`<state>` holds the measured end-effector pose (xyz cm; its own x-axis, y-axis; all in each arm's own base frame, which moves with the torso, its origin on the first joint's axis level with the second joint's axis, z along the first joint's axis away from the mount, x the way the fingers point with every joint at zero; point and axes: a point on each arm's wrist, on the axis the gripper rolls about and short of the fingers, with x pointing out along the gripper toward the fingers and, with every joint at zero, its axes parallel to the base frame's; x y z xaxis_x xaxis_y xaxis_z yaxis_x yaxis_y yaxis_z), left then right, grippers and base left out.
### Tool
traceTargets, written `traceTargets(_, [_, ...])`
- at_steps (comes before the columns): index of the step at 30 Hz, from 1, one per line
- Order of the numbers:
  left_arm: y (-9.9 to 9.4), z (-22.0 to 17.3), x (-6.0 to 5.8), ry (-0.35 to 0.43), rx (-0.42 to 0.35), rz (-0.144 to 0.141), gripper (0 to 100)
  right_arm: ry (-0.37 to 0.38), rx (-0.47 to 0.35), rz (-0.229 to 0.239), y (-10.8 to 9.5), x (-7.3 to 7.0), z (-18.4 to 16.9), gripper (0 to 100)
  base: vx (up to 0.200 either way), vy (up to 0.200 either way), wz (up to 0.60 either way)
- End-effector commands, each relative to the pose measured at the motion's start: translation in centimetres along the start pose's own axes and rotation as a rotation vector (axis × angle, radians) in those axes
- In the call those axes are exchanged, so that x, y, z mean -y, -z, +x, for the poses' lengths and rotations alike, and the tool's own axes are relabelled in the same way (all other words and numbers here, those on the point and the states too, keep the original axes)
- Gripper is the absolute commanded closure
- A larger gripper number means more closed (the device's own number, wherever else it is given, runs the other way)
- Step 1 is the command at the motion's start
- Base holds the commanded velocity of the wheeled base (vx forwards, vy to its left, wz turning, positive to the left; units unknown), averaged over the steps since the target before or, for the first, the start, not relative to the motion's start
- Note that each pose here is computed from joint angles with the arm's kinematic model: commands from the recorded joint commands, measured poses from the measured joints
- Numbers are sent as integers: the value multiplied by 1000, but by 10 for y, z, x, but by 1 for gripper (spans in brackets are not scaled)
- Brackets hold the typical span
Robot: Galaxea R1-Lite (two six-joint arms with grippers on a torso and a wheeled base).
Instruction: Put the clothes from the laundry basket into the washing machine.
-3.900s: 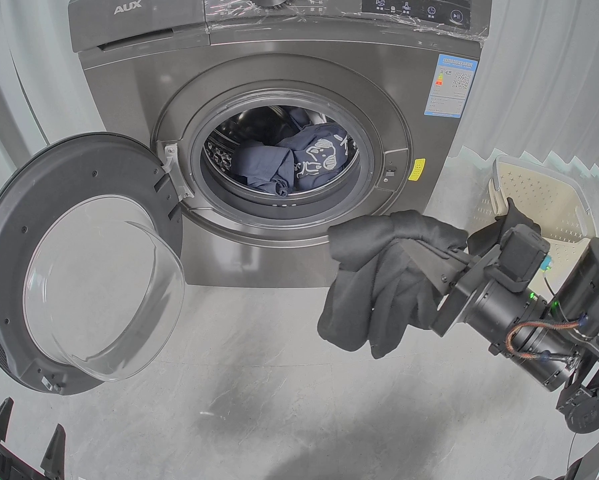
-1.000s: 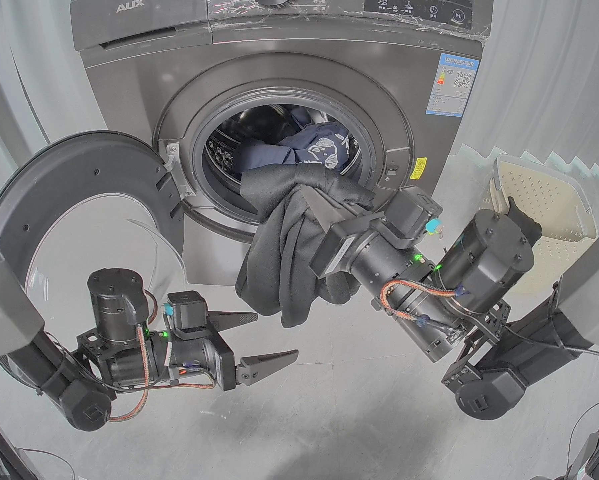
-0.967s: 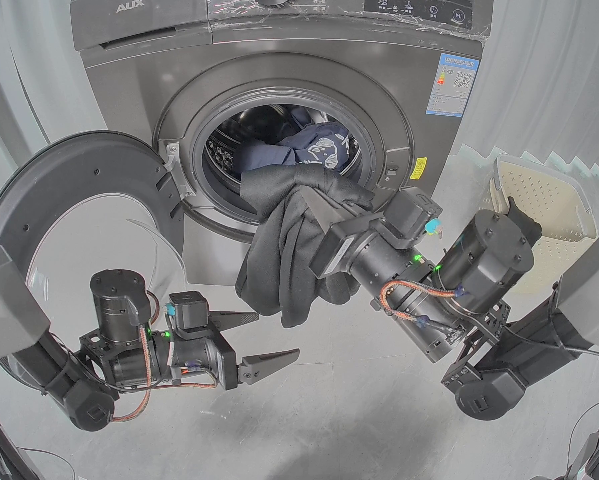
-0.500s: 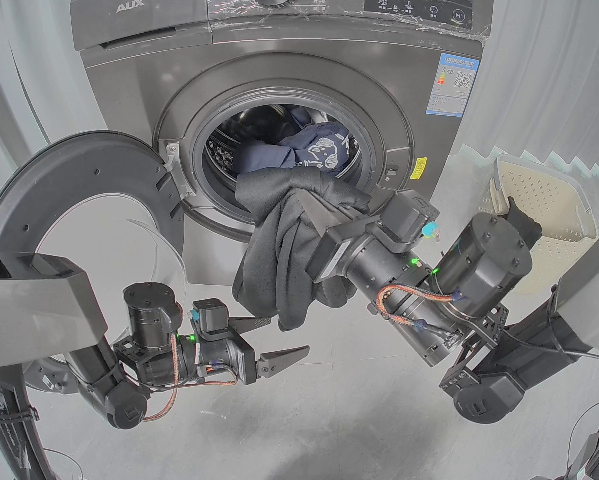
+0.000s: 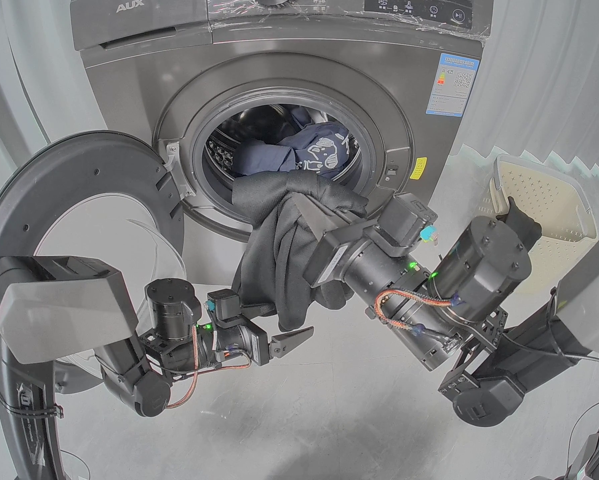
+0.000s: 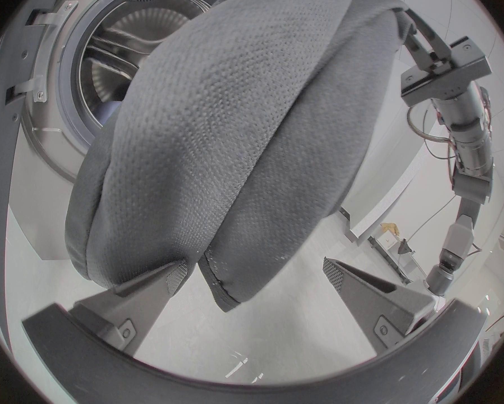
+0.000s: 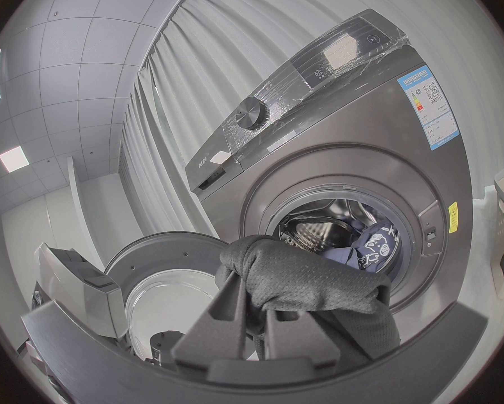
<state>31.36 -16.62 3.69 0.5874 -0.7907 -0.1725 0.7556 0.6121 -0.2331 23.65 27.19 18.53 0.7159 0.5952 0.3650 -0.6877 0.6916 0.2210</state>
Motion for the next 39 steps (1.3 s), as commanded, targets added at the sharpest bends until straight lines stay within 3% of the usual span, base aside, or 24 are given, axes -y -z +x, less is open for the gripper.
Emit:
traceTargets(1, [3, 8, -5, -9, 6, 1, 0, 0, -1, 1, 0, 0, 0, 100, 0, 0, 0])
traceTargets(14, [-4, 10, 0, 8, 45, 8, 0, 4, -16, -1, 9, 1, 1, 100, 0, 0, 0])
traceTargets(19, [-3, 14, 5, 21, 43, -2, 0, 5, -13, -1, 9, 2, 3, 100, 0, 0, 0])
traceTargets(27, [-6, 17, 4, -6, 63, 4, 0, 5, -13, -1, 9, 2, 3, 100, 0, 0, 0])
traceTargets(28, [-6, 17, 4, -7, 65, 5, 100, 5, -13, -1, 9, 2, 3, 100, 0, 0, 0])
traceTargets(33, [-11, 17, 5, -24, 93, 15, 100, 11, -11, -1, 8, 3, 3, 100, 0, 0, 0])
traceTargets(39, [-25, -3, 24, -9, 156, 51, 100, 44, -41, -17, 20, 16, 5, 100, 0, 0, 0])
